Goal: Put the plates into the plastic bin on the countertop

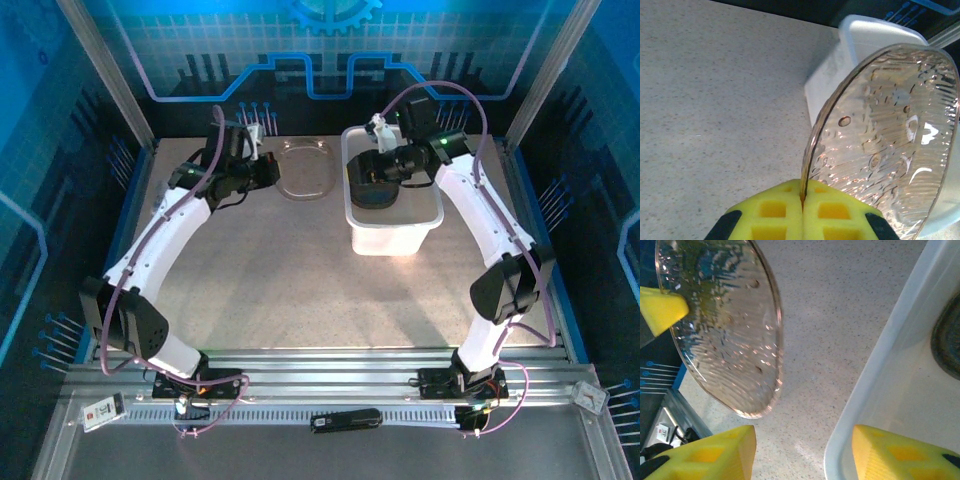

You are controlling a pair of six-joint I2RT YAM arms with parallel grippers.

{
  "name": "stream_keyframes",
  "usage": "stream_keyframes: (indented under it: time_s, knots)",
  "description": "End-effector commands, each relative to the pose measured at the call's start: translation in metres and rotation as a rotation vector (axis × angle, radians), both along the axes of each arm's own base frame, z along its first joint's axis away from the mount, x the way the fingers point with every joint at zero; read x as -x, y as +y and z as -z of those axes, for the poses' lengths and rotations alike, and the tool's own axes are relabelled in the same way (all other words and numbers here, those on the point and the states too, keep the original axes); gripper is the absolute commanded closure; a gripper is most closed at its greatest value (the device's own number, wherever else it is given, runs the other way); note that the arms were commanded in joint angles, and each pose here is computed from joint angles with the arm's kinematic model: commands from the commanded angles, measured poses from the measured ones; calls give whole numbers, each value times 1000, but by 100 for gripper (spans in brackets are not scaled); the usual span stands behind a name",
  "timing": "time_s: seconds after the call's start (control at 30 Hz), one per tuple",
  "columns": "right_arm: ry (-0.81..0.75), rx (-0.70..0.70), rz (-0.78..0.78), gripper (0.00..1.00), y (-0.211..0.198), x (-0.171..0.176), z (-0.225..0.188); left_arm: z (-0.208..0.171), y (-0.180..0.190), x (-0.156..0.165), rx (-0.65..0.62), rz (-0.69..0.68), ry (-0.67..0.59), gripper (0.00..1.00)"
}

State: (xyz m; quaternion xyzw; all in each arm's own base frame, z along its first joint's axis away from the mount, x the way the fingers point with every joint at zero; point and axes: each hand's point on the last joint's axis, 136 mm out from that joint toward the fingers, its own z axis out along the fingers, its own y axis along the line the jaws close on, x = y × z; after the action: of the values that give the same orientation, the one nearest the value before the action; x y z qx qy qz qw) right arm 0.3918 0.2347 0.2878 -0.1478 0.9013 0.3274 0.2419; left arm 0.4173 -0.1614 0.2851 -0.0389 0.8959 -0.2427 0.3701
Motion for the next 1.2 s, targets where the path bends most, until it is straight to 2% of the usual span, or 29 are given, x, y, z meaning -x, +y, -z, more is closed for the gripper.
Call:
stream_keyframes:
  time_s: [0.0, 0.2, 0.4, 0.83, 1.0, 1.1, 1.17]
  knots:
    - [-37, -93, -10, 47, 12, 8, -24, -20, -12, -10, 22, -14, -60, 100]
    - [-18, -94, 30, 51, 9, 3, -15, -27, -32, -9, 45, 19, -77, 100]
    - [-13, -116, 100, 59, 1, -4, -10, -31, -42, -6, 57, 37, -84, 100]
    - [-21, -115, 146, 88, -10, -10, -7, -28, -58, -4, 44, 80, -66, 100]
    - [-32, -111, 167, 94, -19, -13, -9, -31, -56, -5, 30, 77, -77, 84]
    - [-31, -113, 184, 97, -27, -16, -9, -37, -55, -7, 14, 76, -94, 64]
    - [-27, -110, 201, 99, -36, -19, -8, -43, -50, -10, -2, 65, -116, 55]
